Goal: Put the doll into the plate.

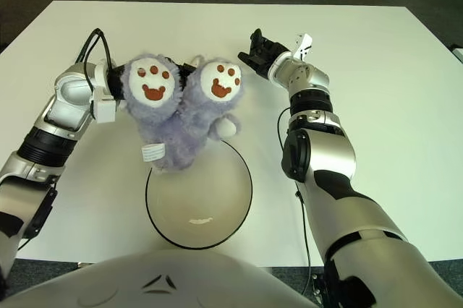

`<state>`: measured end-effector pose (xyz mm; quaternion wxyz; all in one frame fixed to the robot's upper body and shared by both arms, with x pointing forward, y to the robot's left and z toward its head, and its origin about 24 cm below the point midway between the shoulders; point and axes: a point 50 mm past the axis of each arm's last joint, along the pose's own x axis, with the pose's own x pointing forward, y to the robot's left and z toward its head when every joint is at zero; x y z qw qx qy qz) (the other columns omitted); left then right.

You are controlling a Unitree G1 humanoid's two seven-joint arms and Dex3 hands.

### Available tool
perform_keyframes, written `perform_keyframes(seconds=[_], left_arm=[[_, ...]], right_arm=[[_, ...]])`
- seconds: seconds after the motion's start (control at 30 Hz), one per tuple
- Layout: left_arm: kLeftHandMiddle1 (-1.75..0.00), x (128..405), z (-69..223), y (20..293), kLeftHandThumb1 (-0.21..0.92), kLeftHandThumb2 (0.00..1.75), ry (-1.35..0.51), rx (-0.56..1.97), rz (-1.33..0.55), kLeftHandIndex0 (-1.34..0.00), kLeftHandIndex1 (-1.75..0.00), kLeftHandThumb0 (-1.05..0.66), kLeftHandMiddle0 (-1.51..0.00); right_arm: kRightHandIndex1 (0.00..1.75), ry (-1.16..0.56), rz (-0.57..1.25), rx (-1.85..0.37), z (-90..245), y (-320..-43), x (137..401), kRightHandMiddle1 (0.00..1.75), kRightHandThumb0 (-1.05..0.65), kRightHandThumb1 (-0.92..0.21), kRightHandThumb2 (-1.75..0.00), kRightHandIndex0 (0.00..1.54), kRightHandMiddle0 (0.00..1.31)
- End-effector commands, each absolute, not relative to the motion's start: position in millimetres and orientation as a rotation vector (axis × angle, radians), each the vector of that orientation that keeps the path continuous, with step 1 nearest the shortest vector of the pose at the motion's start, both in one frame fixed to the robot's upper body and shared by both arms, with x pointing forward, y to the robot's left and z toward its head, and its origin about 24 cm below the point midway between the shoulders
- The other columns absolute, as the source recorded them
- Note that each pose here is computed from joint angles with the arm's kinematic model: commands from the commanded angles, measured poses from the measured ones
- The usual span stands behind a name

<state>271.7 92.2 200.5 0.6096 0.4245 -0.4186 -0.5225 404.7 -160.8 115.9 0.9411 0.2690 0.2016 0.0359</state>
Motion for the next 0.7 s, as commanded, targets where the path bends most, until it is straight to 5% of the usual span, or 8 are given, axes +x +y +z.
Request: perform_keyframes(seconds=[0.0, 0.13, 0.2, 0.37, 0.43, 0.67], left_arm=[[-1.74, 274.4, 206.6, 92.7, 0.36, 1.26, -0.983, 1.005, -1.192, -0.43, -1.72, 0.0, -0.51], [-1.72, 279.1, 208.3, 94.3, 0.49, 1.09, -1.04, 1.0, -1.147, -0.37, -1.71, 0.0, -0.4], [-1.68, 280.9, 208.8, 95.5, 0.59, 0.93, -1.093, 1.027, -1.121, -0.19, -1.56, 0.18, -0.41], [-1.6, 284.3, 209.1, 98.0, 0.83, 0.52, -1.191, 1.099, -1.088, -0.03, -1.31, 0.32, -0.37], [-1.32, 285.5, 210.0, 99.5, 0.57, 0.8, -1.233, 1.128, -1.084, -0.01, -1.17, -0.13, -0.23], [-0.88, 290.5, 210.7, 102.0, 0.45, 0.96, -1.288, 1.165, -1.086, 0.0, -0.88, -0.47, -0.1]], right_arm=[[1.15, 0.374, 0.071, 0.544, 128.5, -161.4, 409.6, 1.36, 0.01, -0.07, -1.43, 0.11, 0.04], [1.16, 0.37, 0.072, 0.551, 128.9, -160.8, 410.3, 1.37, 0.01, -0.07, -1.42, 0.1, 0.04], [1.17, 0.367, 0.072, 0.557, 129.3, -160.7, 410.7, 1.37, 0.0, -0.06, -1.42, 0.11, 0.04], [1.19, 0.359, 0.074, 0.559, 130.0, -160.0, 411.7, 1.38, 0.0, -0.06, -1.41, 0.12, 0.04], [1.19, 0.355, 0.075, 0.558, 130.8, -159.9, 412.1, 1.38, -0.01, -0.06, -1.41, 0.12, 0.04], [1.2, 0.352, 0.079, 0.549, 131.8, -159.1, 413.2, 1.38, -0.02, -0.06, -1.41, 0.12, 0.02]])
